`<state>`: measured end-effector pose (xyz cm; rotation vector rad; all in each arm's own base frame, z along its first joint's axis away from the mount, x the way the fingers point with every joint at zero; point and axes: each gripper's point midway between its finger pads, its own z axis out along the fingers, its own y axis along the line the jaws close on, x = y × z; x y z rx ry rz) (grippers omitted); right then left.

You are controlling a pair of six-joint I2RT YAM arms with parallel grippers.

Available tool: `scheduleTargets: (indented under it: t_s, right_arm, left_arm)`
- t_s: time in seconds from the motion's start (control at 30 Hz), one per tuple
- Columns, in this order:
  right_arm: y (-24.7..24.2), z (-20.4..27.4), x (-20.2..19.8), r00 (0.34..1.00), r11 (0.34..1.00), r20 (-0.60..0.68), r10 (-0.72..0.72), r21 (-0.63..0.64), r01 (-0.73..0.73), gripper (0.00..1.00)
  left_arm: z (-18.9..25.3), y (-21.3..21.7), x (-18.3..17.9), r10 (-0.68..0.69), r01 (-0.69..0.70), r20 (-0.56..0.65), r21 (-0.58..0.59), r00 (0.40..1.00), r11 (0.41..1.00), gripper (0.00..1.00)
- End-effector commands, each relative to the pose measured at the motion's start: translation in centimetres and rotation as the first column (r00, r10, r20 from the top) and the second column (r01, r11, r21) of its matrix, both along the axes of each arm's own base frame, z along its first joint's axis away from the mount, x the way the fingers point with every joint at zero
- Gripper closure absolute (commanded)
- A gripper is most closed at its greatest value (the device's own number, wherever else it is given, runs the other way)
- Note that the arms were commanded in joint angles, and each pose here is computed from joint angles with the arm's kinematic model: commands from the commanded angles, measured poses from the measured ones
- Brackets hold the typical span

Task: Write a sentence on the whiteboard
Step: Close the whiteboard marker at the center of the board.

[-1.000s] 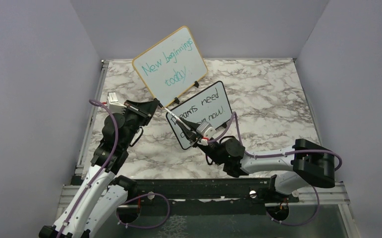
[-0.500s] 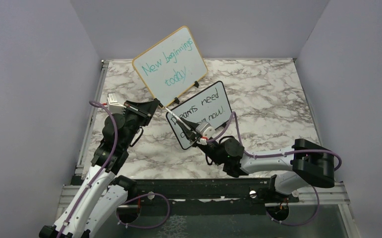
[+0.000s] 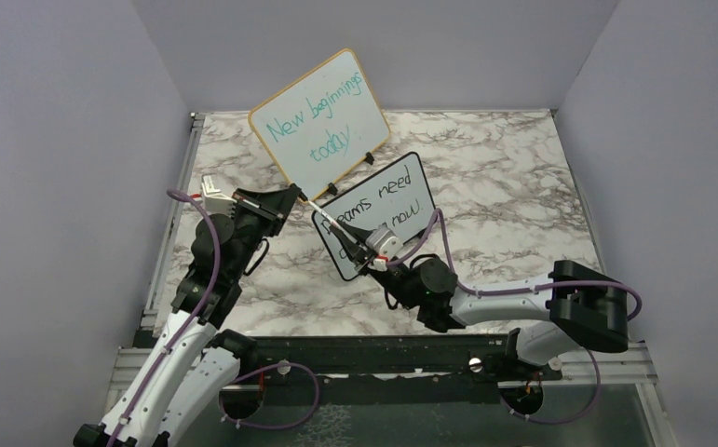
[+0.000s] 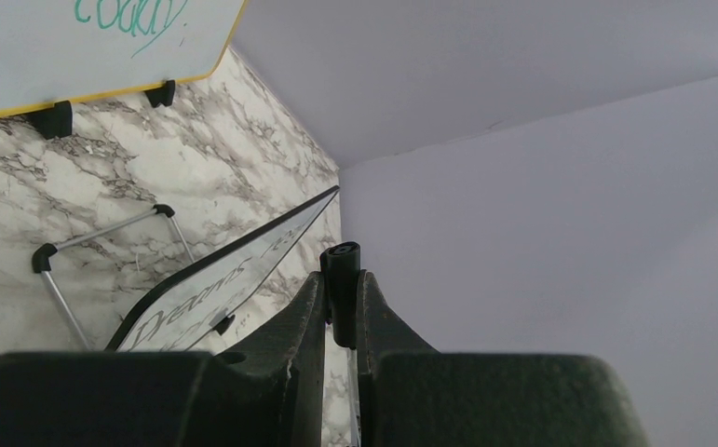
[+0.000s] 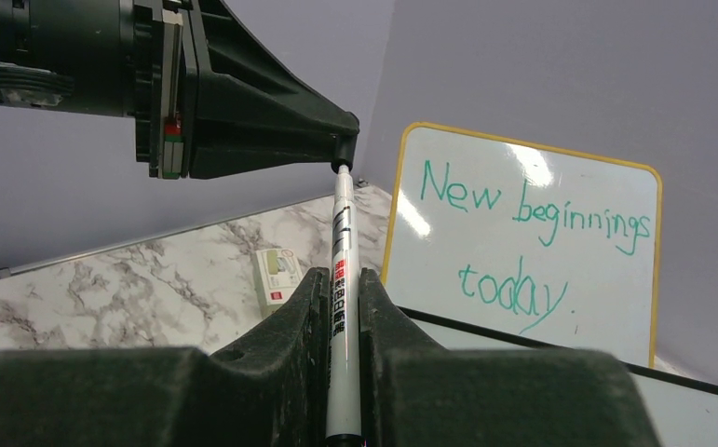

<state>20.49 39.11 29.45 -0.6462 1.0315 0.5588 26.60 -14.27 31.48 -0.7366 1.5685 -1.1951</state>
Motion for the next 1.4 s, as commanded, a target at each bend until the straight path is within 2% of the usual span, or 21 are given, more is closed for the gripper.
scheduleTargets:
  t_s: [0.0,0.37,0.87,1.07,1.37]
  right_arm:
    - [0.5,0.9,0.0,1.000,1.000,-0.002,-0.005,0.024,0.005,1.00]
    - [0.7,0.2,0.7,0.999,0.999,-0.014,-0.039,0.020,0.040,1.00]
    - [0.4,1.3,2.3,0.990,0.984,-0.055,-0.128,0.119,0.134,1.00]
    - [0.0,1.5,3.2,0.979,0.958,-0.025,-0.201,0.203,0.202,1.00]
    - [0.6,2.9,2.8,0.988,0.932,-0.010,-0.156,0.330,0.151,1.00]
  left_arm:
    - [0.2,-0.8,-0.3,-0.041,0.042,0.019,-0.020,0.999,0.999,1.00]
    - [0.5,-0.8,-0.5,-0.047,0.048,0.023,-0.030,0.999,0.998,1.00]
    - [0.2,-2.4,-1.7,-0.160,0.162,0.056,-0.027,0.986,0.986,1.00]
    - [0.2,-2.9,-2.4,-0.197,0.199,0.083,-0.026,0.977,0.980,1.00]
    - [-0.6,-3.6,-3.4,-0.254,0.260,0.102,-0.041,0.962,0.965,1.00]
